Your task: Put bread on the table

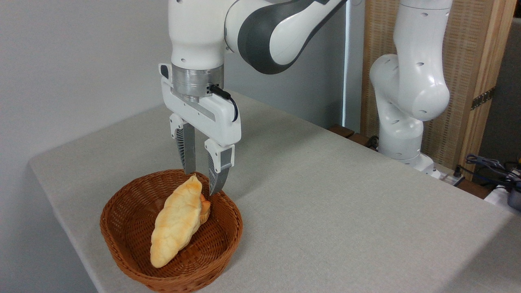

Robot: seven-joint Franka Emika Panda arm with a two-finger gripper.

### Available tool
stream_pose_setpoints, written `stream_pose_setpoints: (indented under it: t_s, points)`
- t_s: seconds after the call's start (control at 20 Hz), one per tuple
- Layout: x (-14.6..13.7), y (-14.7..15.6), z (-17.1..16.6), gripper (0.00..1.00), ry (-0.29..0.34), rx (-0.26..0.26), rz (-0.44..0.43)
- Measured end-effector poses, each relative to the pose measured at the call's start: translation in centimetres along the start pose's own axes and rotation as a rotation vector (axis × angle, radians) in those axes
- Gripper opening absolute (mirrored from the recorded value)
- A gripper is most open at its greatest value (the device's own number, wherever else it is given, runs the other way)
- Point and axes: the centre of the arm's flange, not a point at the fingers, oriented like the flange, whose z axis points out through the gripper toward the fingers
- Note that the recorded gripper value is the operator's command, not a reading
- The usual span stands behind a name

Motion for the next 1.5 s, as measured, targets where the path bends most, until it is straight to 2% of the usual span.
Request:
stream_pose_setpoints:
  t_s: [0.65,0.95,1.5]
  points:
    - [0.0,0.0,0.0,1.0,0.0,0.0,0.0]
    - [0.9,-0.7,-2.3,1.0,0.04,0.026,-0.002]
    - [1.3,-1.0,-2.0,1.0,0.056,0.043,-0.003]
